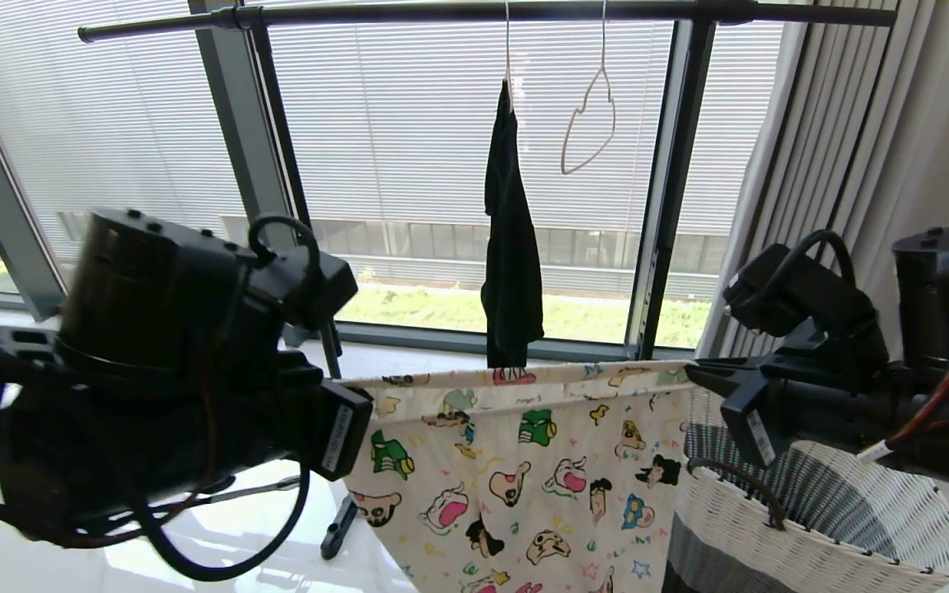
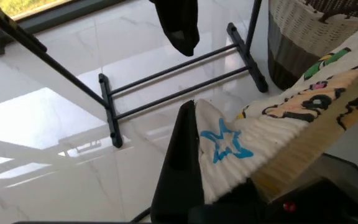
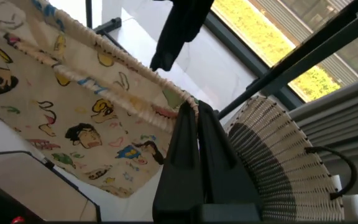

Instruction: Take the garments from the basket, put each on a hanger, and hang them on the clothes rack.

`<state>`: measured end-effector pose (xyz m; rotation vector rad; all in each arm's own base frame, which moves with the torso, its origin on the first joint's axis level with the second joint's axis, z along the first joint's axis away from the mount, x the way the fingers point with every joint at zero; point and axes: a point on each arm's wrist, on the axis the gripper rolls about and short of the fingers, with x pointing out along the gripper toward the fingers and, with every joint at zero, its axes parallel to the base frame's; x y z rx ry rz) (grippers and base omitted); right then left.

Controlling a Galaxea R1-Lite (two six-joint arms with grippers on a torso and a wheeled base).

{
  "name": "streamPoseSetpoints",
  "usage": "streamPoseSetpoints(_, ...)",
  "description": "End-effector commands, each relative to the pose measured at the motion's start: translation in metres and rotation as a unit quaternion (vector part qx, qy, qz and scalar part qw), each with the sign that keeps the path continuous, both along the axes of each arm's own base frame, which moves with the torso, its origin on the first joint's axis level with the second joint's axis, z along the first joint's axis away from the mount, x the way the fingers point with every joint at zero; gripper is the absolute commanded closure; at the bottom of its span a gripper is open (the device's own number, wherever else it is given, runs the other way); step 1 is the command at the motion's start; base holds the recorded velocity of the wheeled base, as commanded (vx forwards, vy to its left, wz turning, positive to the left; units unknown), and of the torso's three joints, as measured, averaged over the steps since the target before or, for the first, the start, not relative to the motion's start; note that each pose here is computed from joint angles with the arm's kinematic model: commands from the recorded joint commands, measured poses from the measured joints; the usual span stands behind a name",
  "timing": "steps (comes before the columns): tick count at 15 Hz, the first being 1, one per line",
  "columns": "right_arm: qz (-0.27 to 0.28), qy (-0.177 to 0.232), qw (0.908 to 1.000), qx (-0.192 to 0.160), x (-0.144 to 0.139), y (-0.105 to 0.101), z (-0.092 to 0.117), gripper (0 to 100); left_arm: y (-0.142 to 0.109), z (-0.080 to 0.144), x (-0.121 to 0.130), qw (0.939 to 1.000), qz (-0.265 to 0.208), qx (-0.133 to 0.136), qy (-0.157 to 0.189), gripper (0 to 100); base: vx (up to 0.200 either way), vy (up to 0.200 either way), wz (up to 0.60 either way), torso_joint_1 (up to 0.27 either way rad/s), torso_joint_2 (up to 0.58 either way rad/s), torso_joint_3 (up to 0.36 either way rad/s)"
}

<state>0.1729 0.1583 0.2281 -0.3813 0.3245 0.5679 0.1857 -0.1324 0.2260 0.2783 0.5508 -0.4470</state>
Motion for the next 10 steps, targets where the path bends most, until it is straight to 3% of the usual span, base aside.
streamPoseSetpoints(1, -0.006, -0.029, 0.9993, 0.025, -0.009, -0.012, 0.019, 100, 0.014, 0.055, -0.033, 0.9965, -0.023, -0.048, -0.064, 100, 0.0, 0.0, 0.0, 0.0, 0.0, 0.0)
streamPoseSetpoints(6, -0.015, -0.065, 0.9961, 0.058, 0.011, -0.002, 0.067, 100, 0.005, 0.085, -0.043, 0.9924, -0.055, -0.071, -0.084, 100, 0.0, 0.0, 0.0, 0.0, 0.0, 0.0)
streamPoseSetpoints(10, -0.003, -0.086, 0.9941, 0.066, 0.02, 0.007, 0.095, 100, 0.001, 0.083, -0.045, 0.9935, -0.034, -0.057, -0.093, 100, 0.0, 0.0, 0.0, 0.0, 0.0, 0.0)
